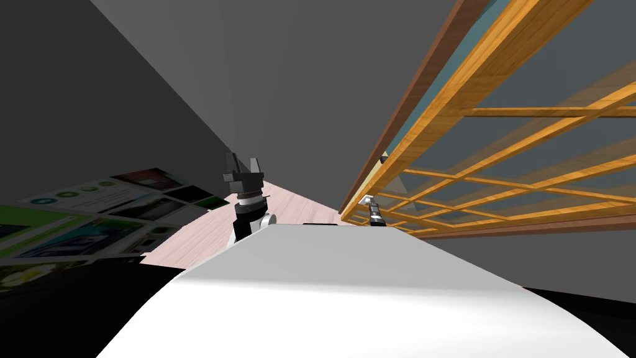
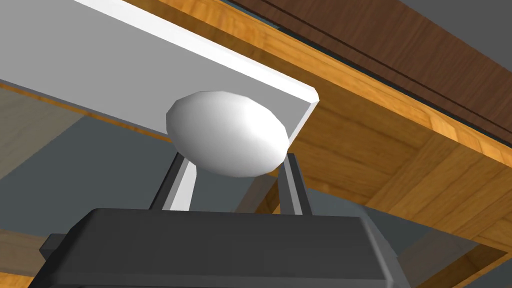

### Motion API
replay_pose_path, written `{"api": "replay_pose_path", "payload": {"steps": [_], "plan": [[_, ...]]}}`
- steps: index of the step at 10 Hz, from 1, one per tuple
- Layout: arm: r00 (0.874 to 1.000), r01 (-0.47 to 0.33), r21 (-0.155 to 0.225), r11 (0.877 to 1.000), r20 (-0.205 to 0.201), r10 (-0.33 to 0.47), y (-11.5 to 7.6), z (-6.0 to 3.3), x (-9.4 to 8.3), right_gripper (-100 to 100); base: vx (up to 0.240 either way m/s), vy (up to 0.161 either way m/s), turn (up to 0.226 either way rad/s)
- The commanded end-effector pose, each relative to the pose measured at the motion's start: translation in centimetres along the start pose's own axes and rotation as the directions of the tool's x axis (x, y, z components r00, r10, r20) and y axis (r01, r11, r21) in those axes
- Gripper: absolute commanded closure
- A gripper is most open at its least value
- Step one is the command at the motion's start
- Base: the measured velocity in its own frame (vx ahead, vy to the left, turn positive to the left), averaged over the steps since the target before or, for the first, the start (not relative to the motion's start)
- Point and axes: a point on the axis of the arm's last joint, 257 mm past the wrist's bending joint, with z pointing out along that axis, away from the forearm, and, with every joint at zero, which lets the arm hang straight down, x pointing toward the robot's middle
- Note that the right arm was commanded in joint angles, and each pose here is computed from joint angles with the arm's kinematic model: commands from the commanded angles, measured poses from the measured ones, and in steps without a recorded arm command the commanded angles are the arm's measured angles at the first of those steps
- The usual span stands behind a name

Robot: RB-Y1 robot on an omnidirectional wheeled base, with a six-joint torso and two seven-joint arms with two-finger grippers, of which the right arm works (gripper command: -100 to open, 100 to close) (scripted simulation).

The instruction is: Pull the door open

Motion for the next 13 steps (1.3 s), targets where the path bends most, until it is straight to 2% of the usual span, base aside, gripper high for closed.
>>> {"api": "replay_pose_path", "payload": {"steps": [1, 4, 5, 6, 8, 9, 10, 11, 12, 13], "plan": [[0.999, -0.035, 0.000, 0.999, -0.002, 0.035, 0.08, 0.03, 0.31, 100, -0.035, -0.016, 0.029], [0.991, -0.137, 0.000, 0.991, 0.006, 0.137, 0.13, 0.26, 0.34, 100, -0.054, -0.022, 0.062], [0.983, -0.181, 0.000, 0.983, 0.010, 0.181, 0.15, 0.37, 0.36, 100, -0.049, -0.019, 0.050], [0.982, -0.188, 0.000, 0.982, 0.010, 0.188, 0.15, 0.37, 0.36, 100, -0.037, -0.016, 0.021], [0.963, -0.270, -0.001, 0.963, 0.019, 0.270, 0.19, 0.59, 0.40, 100, -0.053, -0.019, 0.076], [0.957, -0.288, -0.001, 0.958, 0.019, 0.288, 0.19, 0.59, 0.40, 100, -0.056, -0.019, 0.030], [0.944, -0.330, -0.002, 0.944, 0.023, 0.330, 0.20, 0.70, 0.42, 100, -0.054, -0.015, 0.047], [0.941, -0.337, -0.002, 0.942, 0.023, 0.337, 0.20, 0.70, 0.42, 100, -0.042, -0.014, 0.030], [0.932, -0.361, 0.004, 0.933, 0.039, 0.360, -0.15, 0.46, -0.07, -100, -0.041, -0.019, 0.047], [0.922, -0.385, 0.002, 0.923, 0.044, 0.384, -0.12, 0.52, -0.04, -100, -0.060, -0.023, 0.051]]}}
